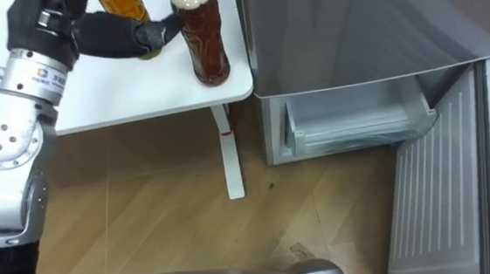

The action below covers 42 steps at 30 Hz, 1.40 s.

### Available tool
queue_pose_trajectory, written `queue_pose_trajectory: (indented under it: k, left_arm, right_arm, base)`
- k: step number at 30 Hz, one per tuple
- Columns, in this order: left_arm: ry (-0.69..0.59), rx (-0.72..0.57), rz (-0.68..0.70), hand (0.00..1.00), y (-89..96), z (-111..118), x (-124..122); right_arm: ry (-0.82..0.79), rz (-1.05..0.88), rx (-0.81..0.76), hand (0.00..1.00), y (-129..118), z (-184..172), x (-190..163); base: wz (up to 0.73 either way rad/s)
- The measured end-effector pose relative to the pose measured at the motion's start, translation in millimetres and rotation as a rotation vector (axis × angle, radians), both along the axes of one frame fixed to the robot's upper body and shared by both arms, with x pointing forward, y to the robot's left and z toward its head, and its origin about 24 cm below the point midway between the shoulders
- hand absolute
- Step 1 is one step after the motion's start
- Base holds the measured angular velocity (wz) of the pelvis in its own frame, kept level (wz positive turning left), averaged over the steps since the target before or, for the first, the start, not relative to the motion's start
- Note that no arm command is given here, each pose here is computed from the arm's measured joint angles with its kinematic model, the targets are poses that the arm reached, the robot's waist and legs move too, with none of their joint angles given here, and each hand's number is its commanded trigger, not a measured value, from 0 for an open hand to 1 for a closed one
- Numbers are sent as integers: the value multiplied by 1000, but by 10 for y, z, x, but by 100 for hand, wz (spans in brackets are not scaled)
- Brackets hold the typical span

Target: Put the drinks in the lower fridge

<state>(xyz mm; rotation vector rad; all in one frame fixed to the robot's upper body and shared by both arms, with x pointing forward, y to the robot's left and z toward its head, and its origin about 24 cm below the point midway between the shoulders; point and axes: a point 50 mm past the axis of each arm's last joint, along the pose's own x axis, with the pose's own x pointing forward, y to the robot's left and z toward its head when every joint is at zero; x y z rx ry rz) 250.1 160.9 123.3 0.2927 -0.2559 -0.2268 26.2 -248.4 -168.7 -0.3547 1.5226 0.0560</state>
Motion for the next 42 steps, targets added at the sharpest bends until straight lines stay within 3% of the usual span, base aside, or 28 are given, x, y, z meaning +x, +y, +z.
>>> queue_pose_trajectory:
  k: [21, 30, 42]
  left_arm:
    - [54, 2, -7, 0, 6, -117, 4]
    - [181, -128, -53, 0, -27, -352, 40]
    - [227, -270, -153, 0, -50, -376, 43]
  right_arm:
    - [-14, 3, -16, 0, -8, 3, 20]
    - [-20, 15, -27, 0, -17, 7, 36]
    - [4, 6, 8, 0, -3, 3, 12]
  base:
    - [0]
    - [0]
    - [-4]
